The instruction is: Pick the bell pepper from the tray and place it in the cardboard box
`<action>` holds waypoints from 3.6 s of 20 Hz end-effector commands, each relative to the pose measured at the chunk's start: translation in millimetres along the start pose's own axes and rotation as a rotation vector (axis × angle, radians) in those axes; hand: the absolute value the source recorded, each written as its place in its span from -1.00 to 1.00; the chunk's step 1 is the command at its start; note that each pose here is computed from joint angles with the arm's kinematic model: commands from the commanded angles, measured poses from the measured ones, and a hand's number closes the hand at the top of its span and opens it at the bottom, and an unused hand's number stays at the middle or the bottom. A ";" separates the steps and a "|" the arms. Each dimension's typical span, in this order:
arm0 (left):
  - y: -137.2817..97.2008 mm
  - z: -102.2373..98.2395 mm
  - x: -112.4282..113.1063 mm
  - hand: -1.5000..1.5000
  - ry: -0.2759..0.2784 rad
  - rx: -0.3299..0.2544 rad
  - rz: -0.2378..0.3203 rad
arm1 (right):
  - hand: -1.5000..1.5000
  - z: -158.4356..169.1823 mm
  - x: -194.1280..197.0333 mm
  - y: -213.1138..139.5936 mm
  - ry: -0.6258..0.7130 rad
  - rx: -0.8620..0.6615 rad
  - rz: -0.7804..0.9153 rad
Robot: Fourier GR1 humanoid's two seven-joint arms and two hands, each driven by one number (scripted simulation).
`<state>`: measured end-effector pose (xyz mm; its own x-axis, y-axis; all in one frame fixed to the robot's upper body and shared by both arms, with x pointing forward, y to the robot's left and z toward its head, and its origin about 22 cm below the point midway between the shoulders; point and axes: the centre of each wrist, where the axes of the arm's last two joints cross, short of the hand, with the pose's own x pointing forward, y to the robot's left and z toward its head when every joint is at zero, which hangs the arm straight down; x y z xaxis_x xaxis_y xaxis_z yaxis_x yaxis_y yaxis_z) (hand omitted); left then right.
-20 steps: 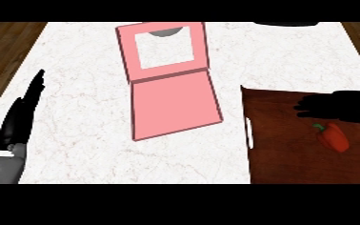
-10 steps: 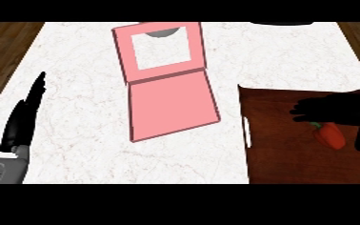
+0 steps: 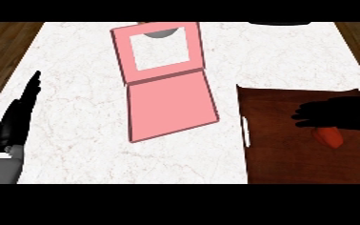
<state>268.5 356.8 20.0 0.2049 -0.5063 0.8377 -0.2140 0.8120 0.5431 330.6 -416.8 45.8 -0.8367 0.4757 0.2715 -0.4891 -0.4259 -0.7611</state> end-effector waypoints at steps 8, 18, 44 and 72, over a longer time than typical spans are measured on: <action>5.2 8.3 -2.6 0.00 0.005 0.010 -0.006 | 1.00 -23.3 -0.7 36.6 -0.089 -0.007 -0.015; -16.9 6.0 -10.3 0.00 0.011 0.001 0.008 | 1.00 -51.3 2.9 29.7 -0.119 -0.316 0.149; 20.9 22.1 -34.9 0.00 0.127 0.086 -0.024 | 1.00 -183.5 72.4 -44.4 0.866 -1.237 -0.306; 13.0 -3.9 10.5 0.00 -0.007 -0.002 -0.010 | 1.00 -277.8 164.3 -268.1 1.152 -1.263 -0.580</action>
<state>268.5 352.6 22.7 0.2016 -0.5097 0.8364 -0.2095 0.8117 0.5451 376.4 -6.0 149.3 0.1274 0.8141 0.5666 0.2820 0.5180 -0.8076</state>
